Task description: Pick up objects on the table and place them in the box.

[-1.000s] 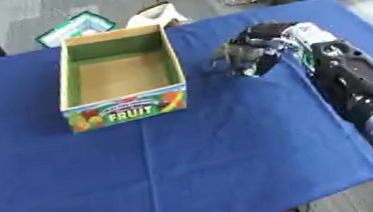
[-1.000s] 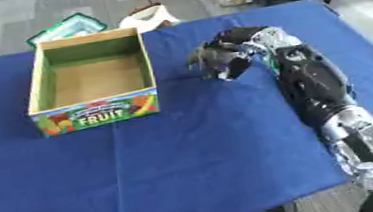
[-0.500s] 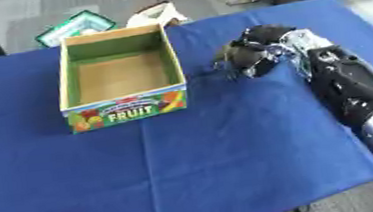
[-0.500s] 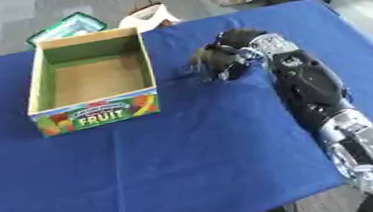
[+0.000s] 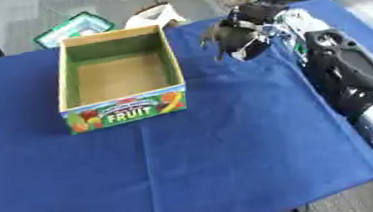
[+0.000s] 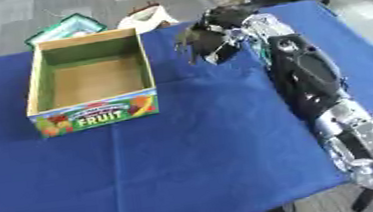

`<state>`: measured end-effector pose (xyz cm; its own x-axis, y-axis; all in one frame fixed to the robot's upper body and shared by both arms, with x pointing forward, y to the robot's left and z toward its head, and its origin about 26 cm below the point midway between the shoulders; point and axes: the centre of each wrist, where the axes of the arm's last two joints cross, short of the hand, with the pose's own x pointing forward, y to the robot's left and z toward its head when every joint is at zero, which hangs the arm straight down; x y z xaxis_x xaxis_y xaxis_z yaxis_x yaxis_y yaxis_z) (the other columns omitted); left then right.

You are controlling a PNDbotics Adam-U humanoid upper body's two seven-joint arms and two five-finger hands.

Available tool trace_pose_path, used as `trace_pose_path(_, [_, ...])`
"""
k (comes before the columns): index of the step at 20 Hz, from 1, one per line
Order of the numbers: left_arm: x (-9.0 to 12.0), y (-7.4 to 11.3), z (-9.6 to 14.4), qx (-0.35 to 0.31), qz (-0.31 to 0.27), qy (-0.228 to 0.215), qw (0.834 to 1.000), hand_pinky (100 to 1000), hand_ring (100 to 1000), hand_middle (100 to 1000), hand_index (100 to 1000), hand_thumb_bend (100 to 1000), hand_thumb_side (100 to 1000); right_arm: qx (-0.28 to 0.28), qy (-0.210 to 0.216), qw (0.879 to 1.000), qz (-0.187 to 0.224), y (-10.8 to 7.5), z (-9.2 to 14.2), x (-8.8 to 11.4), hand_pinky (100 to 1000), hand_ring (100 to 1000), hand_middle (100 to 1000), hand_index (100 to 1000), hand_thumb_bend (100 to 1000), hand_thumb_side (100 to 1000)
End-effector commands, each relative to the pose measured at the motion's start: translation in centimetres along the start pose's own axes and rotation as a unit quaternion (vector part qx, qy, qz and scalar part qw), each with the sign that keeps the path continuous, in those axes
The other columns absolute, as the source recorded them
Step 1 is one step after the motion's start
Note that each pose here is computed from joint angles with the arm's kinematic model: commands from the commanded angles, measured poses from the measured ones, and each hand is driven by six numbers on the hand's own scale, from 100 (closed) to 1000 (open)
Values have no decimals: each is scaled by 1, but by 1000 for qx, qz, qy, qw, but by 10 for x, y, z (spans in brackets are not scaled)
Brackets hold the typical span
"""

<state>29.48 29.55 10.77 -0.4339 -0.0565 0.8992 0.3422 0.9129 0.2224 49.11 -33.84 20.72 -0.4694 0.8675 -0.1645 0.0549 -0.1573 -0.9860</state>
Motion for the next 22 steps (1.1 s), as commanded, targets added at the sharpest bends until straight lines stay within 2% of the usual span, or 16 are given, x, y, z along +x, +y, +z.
trace_pose_path(1, [3, 2, -1, -6, -8, -2, 1000, 605, 537, 559, 712, 100, 816, -45, -28, 999, 12, -41, -9, 7, 489, 348, 393, 554, 100, 256])
trace_pose_path(6, [3, 1, -1, -10, -6, -2, 1000, 605, 537, 559, 712, 100, 813, -66, -78, 995, 8, -65, -33, 36, 492, 352, 396, 558, 100, 248])
trace_pose_path(10, [3, 0, -2, -15, -3, -4, 1000, 605, 536, 559, 712, 100, 813, -64, -101, 993, -2, -69, -50, 58, 490, 351, 396, 559, 100, 242])
trace_pose_path(17, [5, -4, -7, -25, 3, -13, 1000, 605, 536, 559, 712, 100, 813, -29, -126, 992, -10, -54, -72, 92, 500, 367, 412, 580, 100, 254])
trace_pose_path(22, [6, -7, -10, -31, 6, -18, 999, 605, 536, 559, 712, 100, 815, 12, -124, 992, -8, -33, -80, 105, 543, 413, 455, 632, 100, 290])
